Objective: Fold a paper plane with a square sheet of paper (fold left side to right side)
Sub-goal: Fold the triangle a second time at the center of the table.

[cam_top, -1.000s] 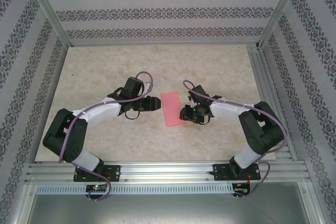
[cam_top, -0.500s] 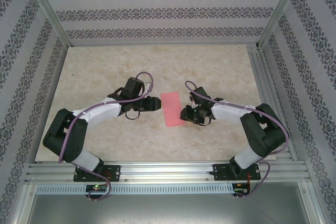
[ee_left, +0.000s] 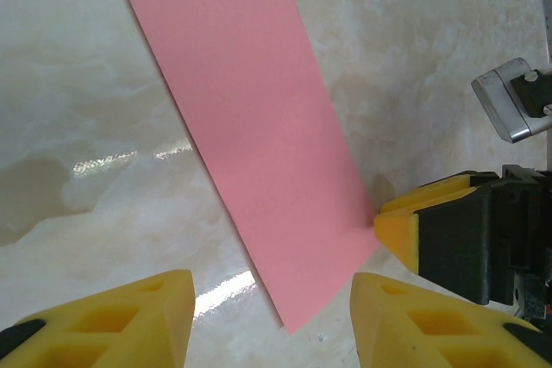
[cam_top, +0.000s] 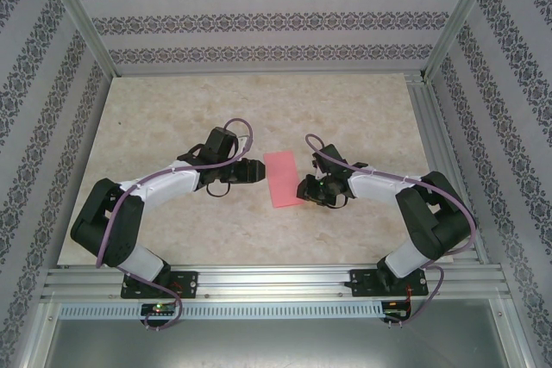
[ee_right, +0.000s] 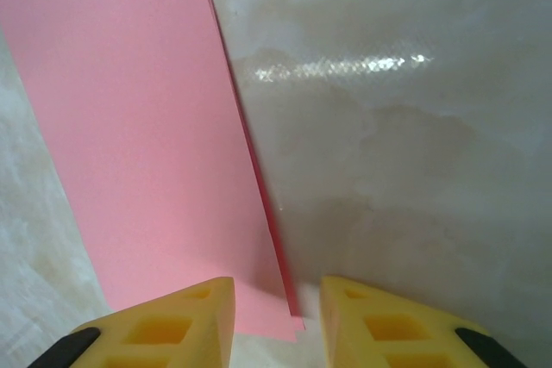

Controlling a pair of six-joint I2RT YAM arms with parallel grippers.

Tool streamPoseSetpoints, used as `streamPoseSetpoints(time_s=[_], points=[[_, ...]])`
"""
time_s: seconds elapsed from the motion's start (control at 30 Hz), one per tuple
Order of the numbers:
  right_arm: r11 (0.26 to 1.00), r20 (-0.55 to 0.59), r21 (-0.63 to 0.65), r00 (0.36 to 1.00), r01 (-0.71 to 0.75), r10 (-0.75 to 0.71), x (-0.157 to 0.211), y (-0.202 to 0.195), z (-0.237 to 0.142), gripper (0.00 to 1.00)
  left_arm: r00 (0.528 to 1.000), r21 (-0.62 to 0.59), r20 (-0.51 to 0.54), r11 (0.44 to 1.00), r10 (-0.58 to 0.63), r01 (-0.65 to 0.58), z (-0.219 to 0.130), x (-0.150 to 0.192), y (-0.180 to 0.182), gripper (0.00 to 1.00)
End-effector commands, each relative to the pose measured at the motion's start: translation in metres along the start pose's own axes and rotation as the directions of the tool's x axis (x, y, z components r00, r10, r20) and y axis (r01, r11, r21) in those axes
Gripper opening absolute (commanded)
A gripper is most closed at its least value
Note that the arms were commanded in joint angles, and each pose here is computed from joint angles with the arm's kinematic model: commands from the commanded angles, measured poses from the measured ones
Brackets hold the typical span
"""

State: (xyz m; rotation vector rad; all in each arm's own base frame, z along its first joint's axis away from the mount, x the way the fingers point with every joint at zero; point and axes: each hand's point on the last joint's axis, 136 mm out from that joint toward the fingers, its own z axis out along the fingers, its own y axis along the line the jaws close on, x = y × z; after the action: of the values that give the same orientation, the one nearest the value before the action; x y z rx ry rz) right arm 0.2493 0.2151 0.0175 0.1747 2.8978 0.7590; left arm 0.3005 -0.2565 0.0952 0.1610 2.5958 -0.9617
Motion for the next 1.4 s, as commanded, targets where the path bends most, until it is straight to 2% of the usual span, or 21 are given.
streamPoseSetpoints(time_s=[0.0, 0.9, 1.37], points=[[1.000, -0.030, -0.022, 1.000, -0.003, 0.003, 0.011, 0.003, 0.000, 0.32, 0.999, 0.007, 0.022, 0.999, 0.038, -0.038, -0.001, -0.008, -0.010, 0.52], [0.997, -0.013, -0.078, 1.000, -0.012, 0.011, 0.002, 0.018, -0.005, 0.27, 0.998, -0.003, 0.023, 0.998, 0.060, -0.060, -0.002, -0.009, -0.012, 0.53], [0.988, 0.001, -0.152, 0.999, -0.032, 0.032, -0.018, 0.033, -0.010, 0.28, 0.978, 0.033, 0.059, 0.979, 0.198, -0.200, -0.013, 0.006, -0.038, 0.53]])
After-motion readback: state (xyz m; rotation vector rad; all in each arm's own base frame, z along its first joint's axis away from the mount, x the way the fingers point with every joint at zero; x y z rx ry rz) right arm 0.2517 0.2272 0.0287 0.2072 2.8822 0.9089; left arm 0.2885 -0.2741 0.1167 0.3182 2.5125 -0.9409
